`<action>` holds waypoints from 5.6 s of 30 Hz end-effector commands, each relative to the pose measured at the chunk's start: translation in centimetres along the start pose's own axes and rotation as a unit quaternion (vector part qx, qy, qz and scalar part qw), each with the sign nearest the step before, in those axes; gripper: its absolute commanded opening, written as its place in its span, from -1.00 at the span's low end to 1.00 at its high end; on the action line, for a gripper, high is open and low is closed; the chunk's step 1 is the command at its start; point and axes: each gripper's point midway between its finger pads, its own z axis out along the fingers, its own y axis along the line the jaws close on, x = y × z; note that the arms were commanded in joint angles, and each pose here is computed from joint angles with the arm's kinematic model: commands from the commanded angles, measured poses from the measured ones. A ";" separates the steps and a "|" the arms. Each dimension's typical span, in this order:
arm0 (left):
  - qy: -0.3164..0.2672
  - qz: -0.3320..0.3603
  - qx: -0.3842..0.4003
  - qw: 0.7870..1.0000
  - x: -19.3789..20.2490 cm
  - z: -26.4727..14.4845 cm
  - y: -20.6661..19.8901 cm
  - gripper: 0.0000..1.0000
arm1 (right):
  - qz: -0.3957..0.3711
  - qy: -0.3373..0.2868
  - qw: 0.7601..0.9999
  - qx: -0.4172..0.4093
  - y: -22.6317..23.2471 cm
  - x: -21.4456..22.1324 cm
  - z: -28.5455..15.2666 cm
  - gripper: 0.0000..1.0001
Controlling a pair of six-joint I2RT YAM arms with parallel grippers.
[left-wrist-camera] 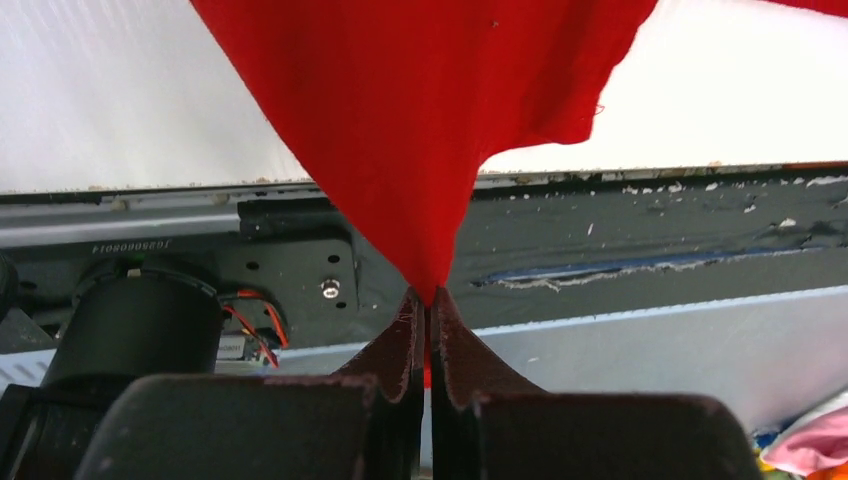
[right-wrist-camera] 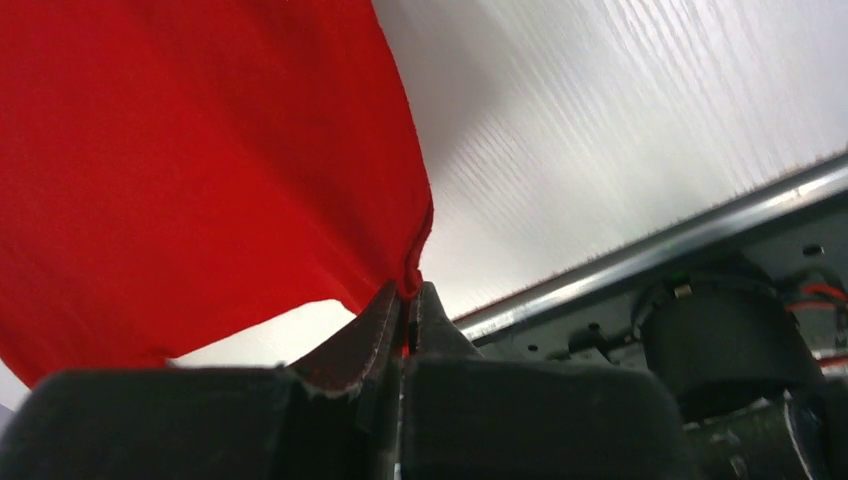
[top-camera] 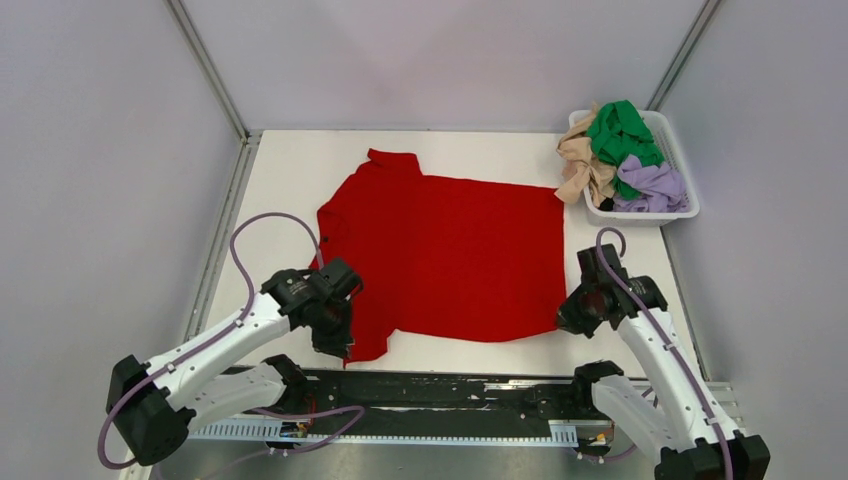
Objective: Fold and stack the t-shirts
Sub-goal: Grab the side of the flattened tshirt closest away from the robot with both arms, then fold the flattened tshirt in 1/3 of the way
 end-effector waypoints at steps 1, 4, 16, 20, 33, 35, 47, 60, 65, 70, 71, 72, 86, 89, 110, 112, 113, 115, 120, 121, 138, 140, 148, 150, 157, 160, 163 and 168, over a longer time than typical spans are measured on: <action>0.037 -0.014 0.009 0.999 2.0 -1.0 -0.1 -1.00 | 0.017 0.045 0.998 0.050 -2.1 3.0 -1.3 -1.00; 0.046 -0.015 0.008 0.999 2.8 -1.3 0.2 -1.00 | 0.006 0.041 0.996 0.073 -2.4 3.5 -1.7 -1.00; 0.016 0.035 0.057 0.998 -0.6 0.3 -3.9 -1.00 | -0.013 0.012 0.997 0.073 -1.2 2.5 0.7 -1.00; 0.006 0.068 0.055 0.996 -2.5 0.4 -5.3 -1.00 | -0.003 -0.003 0.999 0.048 0.2 1.8 1.2 -1.00; -0.043 0.071 0.048 0.995 -10.9 -0.5 -5.8 -1.00 | 0.015 -0.073 0.997 0.036 2.4 -2.7 1.6 -1.00; -0.051 0.067 0.048 0.995 -12.3 -0.7 -5.7 -1.00 | 0.016 -0.079 0.996 0.025 3.0 -3.4 1.6 -1.00; -0.067 0.017 0.029 0.997 -18.3 -1.2 -2.7 -1.00 | 0.027 -0.086 0.995 0.040 3.4 -6.5 3.4 -1.00; -0.064 0.015 0.004 0.998 -24.2 -0.6 -1.4 -1.00 | 0.030 -0.106 0.993 0.037 4.5 -9.5 4.8 -1.00; -0.079 0.032 -0.001 0.996 -27.4 -0.3 -1.4 -1.00 | 0.030 -0.129 0.991 0.027 5.0 -10.8 4.7 -1.00; -0.088 0.052 0.000 0.995 -31.0 1.1 -1.6 -0.93 | 0.019 -0.137 0.990 0.022 5.5 -11.8 5.4 -0.97; -0.097 0.064 0.009 0.993 -32.0 1.1 -2.1 -0.86 | 0.019 -0.136 0.990 0.027 5.5 -12.0 5.8 -0.97; -0.090 0.070 0.011 0.993 -32.4 2.2 -2.1 -0.82 | 0.019 -0.137 0.990 0.030 5.5 -12.2 6.1 -0.97; -0.185 0.078 0.030 0.979 -38.2 0.4 -3.4 1.00 | -0.019 -0.160 0.987 0.017 6.2 -14.0 6.1 1.00; -0.212 0.041 0.031 0.976 -34.3 -1.8 -2.2 1.00 | -0.018 -0.148 0.989 -0.010 5.6 -12.2 5.1 1.00; -0.262 -0.181 0.041 0.947 -22.0 2.1 6.3 0.92 | 0.078 -0.106 0.991 -0.008 -0.6 -4.9 5.8 0.43; -0.261 -0.187 0.035 0.946 -22.2 2.8 6.8 0.86 | 0.077 -0.096 0.992 -0.003 -0.6 -4.7 6.4 0.40; -0.262 -0.190 0.034 0.946 -22.3 3.0 7.0 0.78 | 0.077 -0.093 0.993 -0.001 -0.6 -4.6 6.6 0.36; -0.257 -0.198 0.030 0.945 -22.4 3.7 7.5 0.67 | 0.077 -0.087 0.993 0.005 -0.7 -4.5 7.1 0.30; -0.251 -0.222 0.031 0.941 -23.2 5.2 8.5 0.45 | 0.083 -0.081 0.993 0.010 -0.9 -4.2 8.2 0.24; -0.255 -0.222 0.039 0.940 -23.6 5.2 8.4 0.37 | 0.083 -0.079 0.993 0.008 -0.9 -4.1 8.3 0.22; -0.209 -0.218 0.043 0.952 -23.7 7.6 8.1 -1.00 | 0.069 -0.072 0.995 0.024 0.2 -5.3 10.2 -0.54; -0.221 -0.219 0.028 0.950 -23.7 6.9 8.7 -1.00 | 0.062 -0.078 0.995 0.029 0.2 -5.8 10.2 -0.69; -0.249 -0.224 0.001 0.942 -22.6 3.8 9.4 -1.00 | 0.009 -0.056 0.995 0.080 -0.6 -6.1 8.0 -1.00; -0.253 -0.225 -0.002 0.941 -22.2 3.3 9.5 -1.00 | -0.001 -0.049 0.993 0.104 -1.4 -5.9 7.6 -1.00; -0.255 -0.230 -0.040 0.938 -20.2 2.0 10.8 -1.00 | -0.008 -0.051 0.987 0.150 -2.4 -6.6 5.7 -1.00; -0.242 -0.242 -0.038 0.939 -18.8 2.0 10.7 -1.00 | -0.013 -0.035 0.983 0.181 -3.3 -6.2 5.2 -1.00; -0.217 -0.257 -0.044 0.941 -16.6 2.5 10.8 -1.00 | -0.017 0.001 0.978 0.206 -3.9 -5.3 4.9 -1.00; -0.192 -0.289 -0.024 0.938 -13.6 2.6 10.0 -1.00 | -0.025 0.062 0.965 0.255 -5.3 -3.3 5.3 -1.00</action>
